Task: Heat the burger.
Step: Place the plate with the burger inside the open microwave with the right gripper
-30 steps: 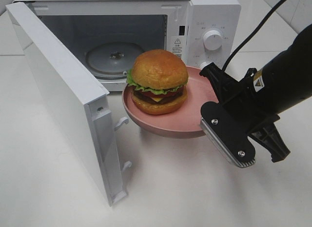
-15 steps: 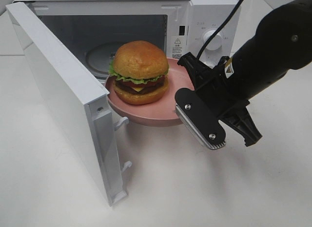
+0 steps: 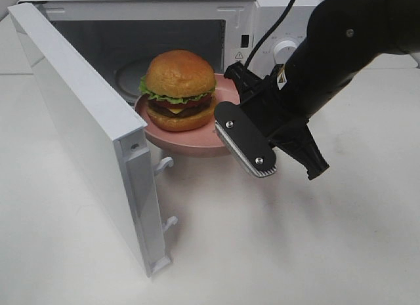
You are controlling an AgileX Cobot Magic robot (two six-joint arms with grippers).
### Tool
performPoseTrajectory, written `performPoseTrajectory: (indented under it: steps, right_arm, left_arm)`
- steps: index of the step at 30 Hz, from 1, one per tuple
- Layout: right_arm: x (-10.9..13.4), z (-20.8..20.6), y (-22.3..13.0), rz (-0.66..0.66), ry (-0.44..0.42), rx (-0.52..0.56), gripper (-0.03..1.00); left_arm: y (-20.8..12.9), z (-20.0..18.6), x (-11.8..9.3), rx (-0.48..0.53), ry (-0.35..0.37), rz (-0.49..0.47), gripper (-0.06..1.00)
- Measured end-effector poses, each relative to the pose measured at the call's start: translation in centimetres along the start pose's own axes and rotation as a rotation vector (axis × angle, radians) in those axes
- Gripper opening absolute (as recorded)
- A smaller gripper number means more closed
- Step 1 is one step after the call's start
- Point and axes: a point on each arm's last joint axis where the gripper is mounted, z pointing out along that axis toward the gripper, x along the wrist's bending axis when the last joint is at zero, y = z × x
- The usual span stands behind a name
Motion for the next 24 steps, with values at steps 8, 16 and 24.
performPoseTrajectory:
  steps: [8, 16, 24]
  right_arm:
    - [-1.6, 0.6, 0.1, -0.001, 0.033, -0.001, 0.07]
    - [-3.3, 1.1, 0.1, -0.005, 0.05, 0.0, 0.07]
    - [-4.7, 1.7, 0.5, 0.005, 0.039, 0.0, 0.07]
  left_arm:
    - [0.0, 0.0, 0.0, 0.0, 0.0, 0.0, 0.99]
    - [0.0, 0.0, 0.0, 0.0, 0.0, 0.0, 0.99]
    - [0.0, 0.0, 0.0, 0.0, 0.0, 0.0, 0.99]
